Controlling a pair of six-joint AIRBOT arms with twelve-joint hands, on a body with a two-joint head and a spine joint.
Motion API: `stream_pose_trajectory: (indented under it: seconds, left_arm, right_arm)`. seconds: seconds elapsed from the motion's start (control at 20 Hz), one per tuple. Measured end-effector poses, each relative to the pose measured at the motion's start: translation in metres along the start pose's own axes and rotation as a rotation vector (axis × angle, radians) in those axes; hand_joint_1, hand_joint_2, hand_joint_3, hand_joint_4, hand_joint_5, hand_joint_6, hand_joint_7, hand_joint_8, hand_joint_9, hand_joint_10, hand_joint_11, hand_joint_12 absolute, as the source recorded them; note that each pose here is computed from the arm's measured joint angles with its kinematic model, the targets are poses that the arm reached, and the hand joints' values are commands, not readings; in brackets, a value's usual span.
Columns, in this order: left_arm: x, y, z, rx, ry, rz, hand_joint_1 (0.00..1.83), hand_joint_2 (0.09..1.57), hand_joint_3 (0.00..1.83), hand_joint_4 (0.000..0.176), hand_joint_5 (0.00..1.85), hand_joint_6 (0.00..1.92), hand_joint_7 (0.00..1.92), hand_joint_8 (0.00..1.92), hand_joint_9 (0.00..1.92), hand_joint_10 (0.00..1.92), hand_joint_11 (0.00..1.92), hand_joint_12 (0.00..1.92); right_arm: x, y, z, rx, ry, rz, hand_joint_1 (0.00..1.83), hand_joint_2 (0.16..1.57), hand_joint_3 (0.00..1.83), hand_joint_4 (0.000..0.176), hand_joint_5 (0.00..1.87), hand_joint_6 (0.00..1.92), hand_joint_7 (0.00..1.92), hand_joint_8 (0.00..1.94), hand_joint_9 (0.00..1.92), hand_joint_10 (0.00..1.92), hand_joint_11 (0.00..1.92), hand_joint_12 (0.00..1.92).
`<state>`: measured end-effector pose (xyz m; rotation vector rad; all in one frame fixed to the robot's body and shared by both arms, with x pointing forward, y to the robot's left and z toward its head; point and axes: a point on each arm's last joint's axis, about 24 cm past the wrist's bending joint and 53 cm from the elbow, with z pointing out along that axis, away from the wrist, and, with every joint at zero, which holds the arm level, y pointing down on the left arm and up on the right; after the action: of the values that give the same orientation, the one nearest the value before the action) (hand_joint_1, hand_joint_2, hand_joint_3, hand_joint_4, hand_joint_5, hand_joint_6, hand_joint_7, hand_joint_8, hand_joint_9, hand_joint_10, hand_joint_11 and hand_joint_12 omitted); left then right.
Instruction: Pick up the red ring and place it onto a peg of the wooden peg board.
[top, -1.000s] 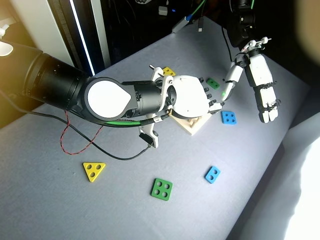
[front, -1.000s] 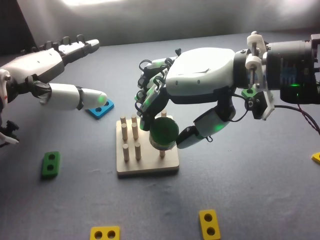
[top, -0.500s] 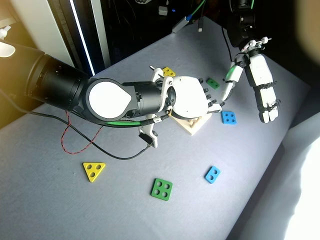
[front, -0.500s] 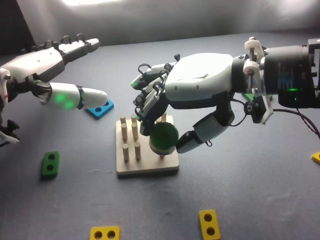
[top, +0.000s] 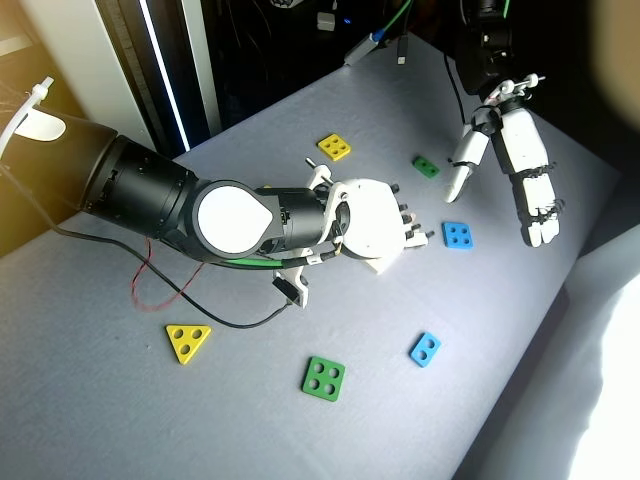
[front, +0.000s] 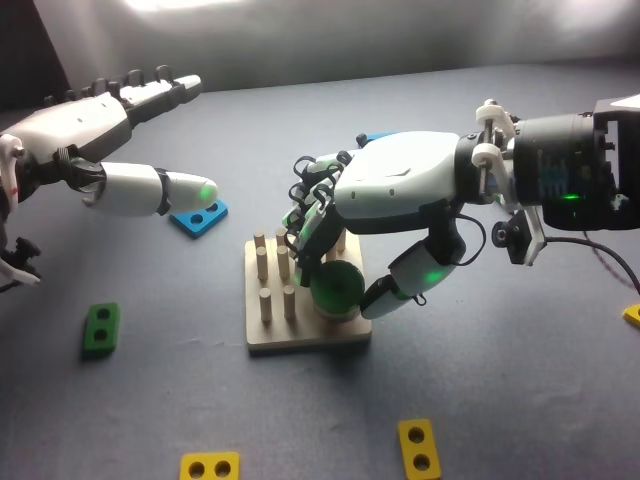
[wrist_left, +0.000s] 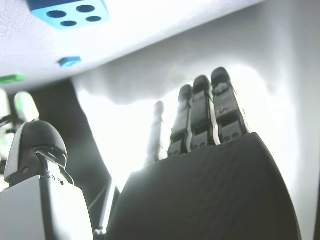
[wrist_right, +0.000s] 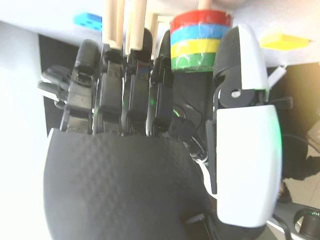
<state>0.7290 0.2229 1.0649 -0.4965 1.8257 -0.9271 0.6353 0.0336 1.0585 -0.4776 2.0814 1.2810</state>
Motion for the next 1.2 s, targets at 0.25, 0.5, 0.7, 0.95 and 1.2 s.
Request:
stream_pose_trajectory:
  seconds: [0.25,0.5,0.7,0.95,1.2]
  left_arm:
    - [0.0,0.0,0.0,0.001,-0.001,0.0,0.42,1.01,0.0,0.168,0.0,0.0,0.0,0.0,0.0,0.0,0.0,0.0]
    - [0.0,0.0,0.0,0.001,-0.001,0.0,0.44,1.0,0.0,0.169,0.01,0.0,0.0,0.0,0.0,0.0,0.0,0.0]
    - [0.0,0.001,-0.001,0.0,-0.002,0.0,0.44,1.01,0.0,0.173,0.01,0.0,0.0,0.0,0.0,0.0,0.0,0.0]
    - [0.0,0.007,-0.003,-0.013,-0.003,-0.006,0.43,1.01,0.0,0.161,0.01,0.0,0.0,0.0,0.0,0.0,0.0,0.0]
    - [-0.001,0.007,-0.004,-0.014,-0.007,-0.014,0.44,1.01,0.0,0.166,0.02,0.0,0.0,0.0,0.0,0.0,0.0,0.0]
  right_arm:
    - [0.0,0.0,0.0,0.001,0.0,-0.001,1.12,1.17,0.0,0.0,0.87,1.17,0.65,0.0,0.41,0.01,0.0,0.71]
    - [0.001,0.002,0.0,-0.007,0.004,0.005,1.0,1.1,0.0,0.0,0.59,0.88,0.56,0.0,0.36,0.0,0.0,0.72]
    - [0.002,0.004,0.0,-0.015,0.009,0.001,0.87,0.98,0.0,0.068,0.36,0.34,0.36,0.0,0.23,0.0,0.0,0.89]
    - [0.005,0.008,-0.002,-0.025,0.017,-0.001,0.73,0.9,0.0,0.067,0.27,0.11,0.24,0.0,0.12,0.0,0.0,0.4]
    - [0.008,0.017,-0.012,-0.042,0.026,-0.021,0.73,0.89,0.0,0.097,0.21,0.03,0.15,0.0,0.04,0.0,0.0,0.69]
